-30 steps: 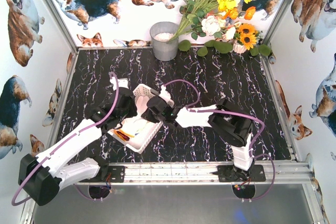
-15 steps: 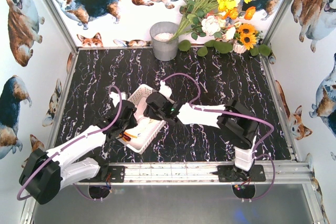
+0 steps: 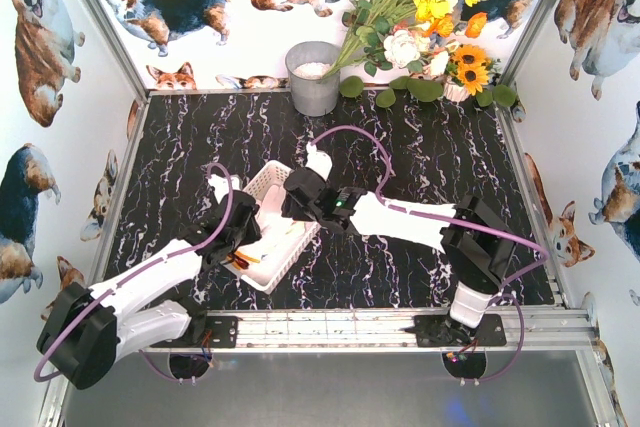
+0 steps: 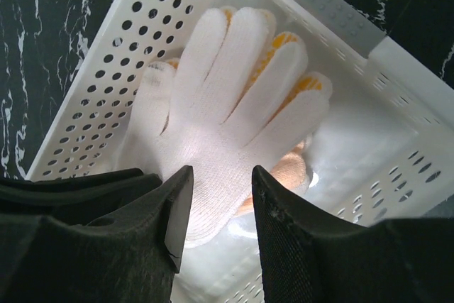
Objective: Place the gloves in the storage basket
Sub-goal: Place the glove in the bin.
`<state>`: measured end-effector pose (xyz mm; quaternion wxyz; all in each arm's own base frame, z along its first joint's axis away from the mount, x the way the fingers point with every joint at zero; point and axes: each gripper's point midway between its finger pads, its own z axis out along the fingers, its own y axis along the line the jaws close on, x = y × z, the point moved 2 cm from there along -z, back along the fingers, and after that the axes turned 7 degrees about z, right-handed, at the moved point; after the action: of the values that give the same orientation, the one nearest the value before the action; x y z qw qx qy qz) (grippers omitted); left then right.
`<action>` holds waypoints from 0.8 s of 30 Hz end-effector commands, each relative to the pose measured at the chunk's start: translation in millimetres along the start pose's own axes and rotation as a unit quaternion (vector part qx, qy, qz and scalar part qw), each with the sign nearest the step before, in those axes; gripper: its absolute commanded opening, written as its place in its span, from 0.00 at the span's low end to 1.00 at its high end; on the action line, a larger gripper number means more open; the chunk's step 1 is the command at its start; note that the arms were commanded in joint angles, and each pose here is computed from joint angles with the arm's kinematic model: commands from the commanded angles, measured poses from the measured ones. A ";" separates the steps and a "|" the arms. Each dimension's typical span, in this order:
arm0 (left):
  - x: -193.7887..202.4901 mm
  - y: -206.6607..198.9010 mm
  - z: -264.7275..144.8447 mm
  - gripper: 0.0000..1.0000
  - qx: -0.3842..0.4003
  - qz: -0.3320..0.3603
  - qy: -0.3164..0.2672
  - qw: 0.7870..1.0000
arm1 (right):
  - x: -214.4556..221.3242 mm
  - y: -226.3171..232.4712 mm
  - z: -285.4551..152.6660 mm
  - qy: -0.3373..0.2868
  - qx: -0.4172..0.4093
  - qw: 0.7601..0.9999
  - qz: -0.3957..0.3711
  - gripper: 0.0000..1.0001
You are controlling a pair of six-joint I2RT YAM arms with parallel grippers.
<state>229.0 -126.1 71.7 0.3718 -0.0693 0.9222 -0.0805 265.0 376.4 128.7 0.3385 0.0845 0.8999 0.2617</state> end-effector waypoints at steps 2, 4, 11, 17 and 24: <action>-27.6 -13.5 -14.3 0.25 0.032 0.001 -0.028 0.999 | -14.3 39.7 -1.4 -0.006 -0.061 0.998 -0.021 0.36; -30.2 -18.5 -18.4 0.26 0.044 -0.003 -0.026 0.999 | -7.5 39.2 6.9 0.008 -0.056 0.998 -0.018 0.34; -0.9 -8.9 -10.7 0.25 0.034 0.000 0.025 0.999 | 17.8 20.3 29.5 0.041 -0.022 0.999 0.011 0.30; 18.1 10.8 1.6 0.22 -0.008 0.027 0.058 0.998 | 38.5 -2.3 45.8 0.070 0.020 0.997 0.003 0.30; 36.2 18.4 15.2 0.18 -0.020 0.063 0.100 0.993 | 50.6 -26.7 58.3 0.088 0.062 0.994 -0.001 0.30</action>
<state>223.5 -127.2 54.5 0.3208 -0.0367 0.9434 -0.0753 263.4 403.1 64.9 0.2627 0.0723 0.9313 0.2416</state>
